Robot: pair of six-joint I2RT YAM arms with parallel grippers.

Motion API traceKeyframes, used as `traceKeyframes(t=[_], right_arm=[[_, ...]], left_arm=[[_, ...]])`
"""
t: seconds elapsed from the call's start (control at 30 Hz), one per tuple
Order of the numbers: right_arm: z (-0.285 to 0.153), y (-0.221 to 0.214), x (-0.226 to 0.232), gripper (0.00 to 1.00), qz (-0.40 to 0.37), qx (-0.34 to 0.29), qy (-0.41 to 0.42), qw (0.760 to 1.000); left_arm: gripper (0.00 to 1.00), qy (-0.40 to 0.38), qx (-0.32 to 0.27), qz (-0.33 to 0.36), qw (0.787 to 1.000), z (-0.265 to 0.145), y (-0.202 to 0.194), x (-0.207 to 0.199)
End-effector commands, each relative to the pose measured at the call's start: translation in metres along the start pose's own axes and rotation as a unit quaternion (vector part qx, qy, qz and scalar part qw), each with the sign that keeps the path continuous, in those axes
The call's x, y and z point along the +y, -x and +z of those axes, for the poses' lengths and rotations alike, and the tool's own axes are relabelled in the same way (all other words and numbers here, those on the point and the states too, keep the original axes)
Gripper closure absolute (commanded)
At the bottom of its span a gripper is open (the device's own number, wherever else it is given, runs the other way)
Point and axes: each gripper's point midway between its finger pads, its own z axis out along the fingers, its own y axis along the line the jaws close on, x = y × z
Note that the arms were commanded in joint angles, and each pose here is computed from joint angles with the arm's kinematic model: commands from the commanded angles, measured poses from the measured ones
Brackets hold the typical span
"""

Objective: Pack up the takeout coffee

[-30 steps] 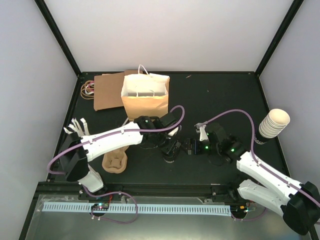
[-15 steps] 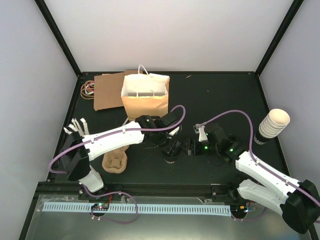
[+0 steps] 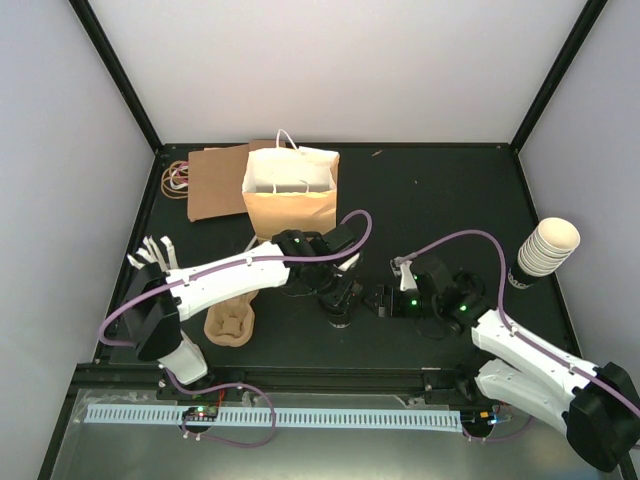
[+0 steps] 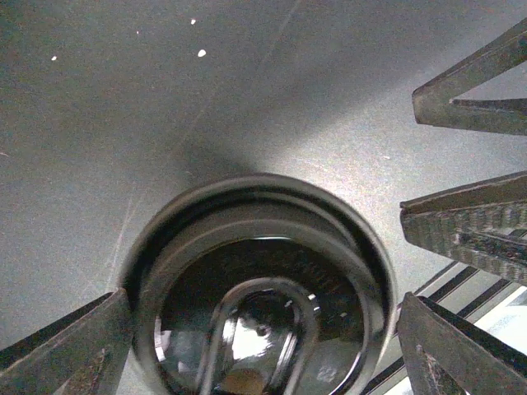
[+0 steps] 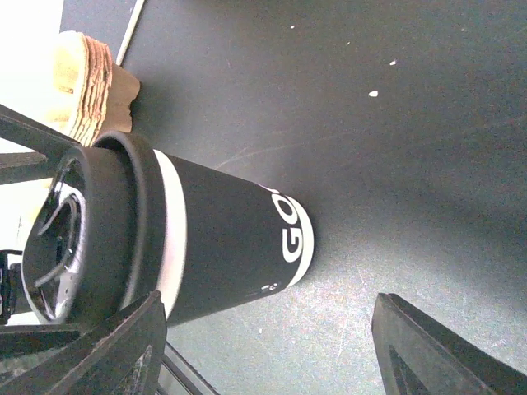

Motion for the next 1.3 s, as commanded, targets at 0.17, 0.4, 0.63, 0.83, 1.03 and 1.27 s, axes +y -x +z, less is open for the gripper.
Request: traceKeyframes(t=[0.17, 0.4, 0.63, 0.83, 1.03, 1.27], right_arm=[[0.001, 0.009, 0.013, 0.30, 0.001, -0.011, 0.029, 1.000], [0.000, 0.009, 0.017, 0.30, 0.003, -0.010, 0.041, 0.999], [0.004, 0.003, 0.022, 0.31, 0.008, 0.004, 0.065, 0.998], [0.010, -0.003, 0.019, 0.31, 0.016, 0.018, 0.067, 0.997], [0.015, -0.009, 0.012, 0.32, 0.026, 0.026, 0.065, 0.997], [0.021, -0.018, -0.001, 0.35, 0.036, 0.040, 0.041, 0.998]], left_arm=[[0.16, 0.021, 0.003, 0.010, 1.000, -0.002, 0.006, -0.001], [0.13, 0.018, 0.001, 0.020, 1.000, -0.005, 0.004, -0.005], [0.23, 0.018, 0.011, 0.021, 1.000, 0.000, 0.000, -0.004], [0.25, 0.018, 0.019, 0.026, 0.999, 0.005, -0.004, -0.005], [0.26, 0.026, 0.026, 0.028, 0.999, 0.008, -0.008, -0.003], [0.28, 0.027, 0.032, 0.025, 0.999, 0.015, -0.011, -0.002]])
